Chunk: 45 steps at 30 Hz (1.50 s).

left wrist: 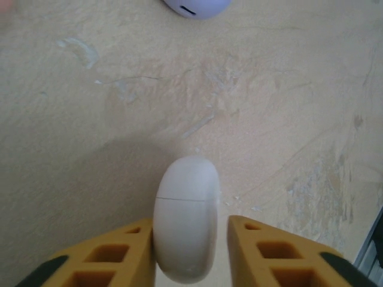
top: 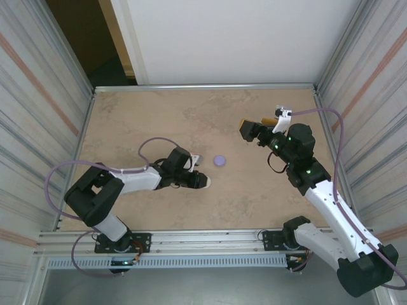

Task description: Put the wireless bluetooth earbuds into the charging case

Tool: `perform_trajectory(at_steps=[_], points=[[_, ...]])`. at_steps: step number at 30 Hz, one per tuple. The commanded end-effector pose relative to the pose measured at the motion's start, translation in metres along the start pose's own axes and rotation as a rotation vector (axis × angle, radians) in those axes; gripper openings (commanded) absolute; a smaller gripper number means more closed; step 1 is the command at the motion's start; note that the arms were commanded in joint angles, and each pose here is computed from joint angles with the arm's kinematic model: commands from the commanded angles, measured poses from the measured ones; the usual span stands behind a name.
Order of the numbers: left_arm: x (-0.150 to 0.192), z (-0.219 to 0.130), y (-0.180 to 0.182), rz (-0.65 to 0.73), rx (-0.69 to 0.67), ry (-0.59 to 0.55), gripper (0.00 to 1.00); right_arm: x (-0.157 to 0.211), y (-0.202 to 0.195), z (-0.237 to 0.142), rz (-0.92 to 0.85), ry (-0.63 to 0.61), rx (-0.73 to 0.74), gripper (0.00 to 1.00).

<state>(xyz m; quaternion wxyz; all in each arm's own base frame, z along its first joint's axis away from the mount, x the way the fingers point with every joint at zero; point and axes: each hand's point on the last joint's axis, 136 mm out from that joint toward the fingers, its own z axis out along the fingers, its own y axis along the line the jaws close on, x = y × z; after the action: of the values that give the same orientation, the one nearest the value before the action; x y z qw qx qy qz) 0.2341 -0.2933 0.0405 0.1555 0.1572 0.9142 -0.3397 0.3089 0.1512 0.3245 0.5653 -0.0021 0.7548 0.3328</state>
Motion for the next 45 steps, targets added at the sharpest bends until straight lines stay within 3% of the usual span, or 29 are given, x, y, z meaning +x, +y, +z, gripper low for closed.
perform_trajectory(at_steps=[1,11,18,24,29,35,40,45], points=[[0.005,-0.002,0.009,0.002,-0.034,0.005,0.42,-0.021,0.007,-0.006,-0.032,-0.049,-0.001,0.99],[-0.021,-0.038,0.000,0.059,-0.058,-0.168,0.57,-0.018,-0.002,-0.022,-0.065,-0.022,0.067,0.99],[-0.061,-0.103,-0.023,0.186,-0.092,-0.424,0.67,-0.010,-0.030,-0.051,-0.124,-0.033,0.213,0.99],[-0.087,-0.174,-0.022,0.303,-0.254,-0.675,0.78,0.003,-0.062,-0.078,-0.182,-0.089,0.344,0.99],[-0.093,-0.221,-0.001,0.322,-0.436,-0.836,0.87,0.019,-0.085,-0.088,-0.212,-0.092,0.414,0.99],[-0.096,-0.260,0.040,0.252,-0.598,-0.973,0.99,0.029,-0.108,-0.087,-0.300,-0.074,0.485,0.99],[-0.097,-0.287,0.084,0.136,-0.733,-1.073,0.99,0.032,-0.132,-0.078,-0.384,-0.117,0.536,0.99],[-0.101,-0.291,0.117,0.087,-0.835,-1.090,0.99,0.045,-0.169,-0.065,-0.326,-0.111,0.568,0.99]])
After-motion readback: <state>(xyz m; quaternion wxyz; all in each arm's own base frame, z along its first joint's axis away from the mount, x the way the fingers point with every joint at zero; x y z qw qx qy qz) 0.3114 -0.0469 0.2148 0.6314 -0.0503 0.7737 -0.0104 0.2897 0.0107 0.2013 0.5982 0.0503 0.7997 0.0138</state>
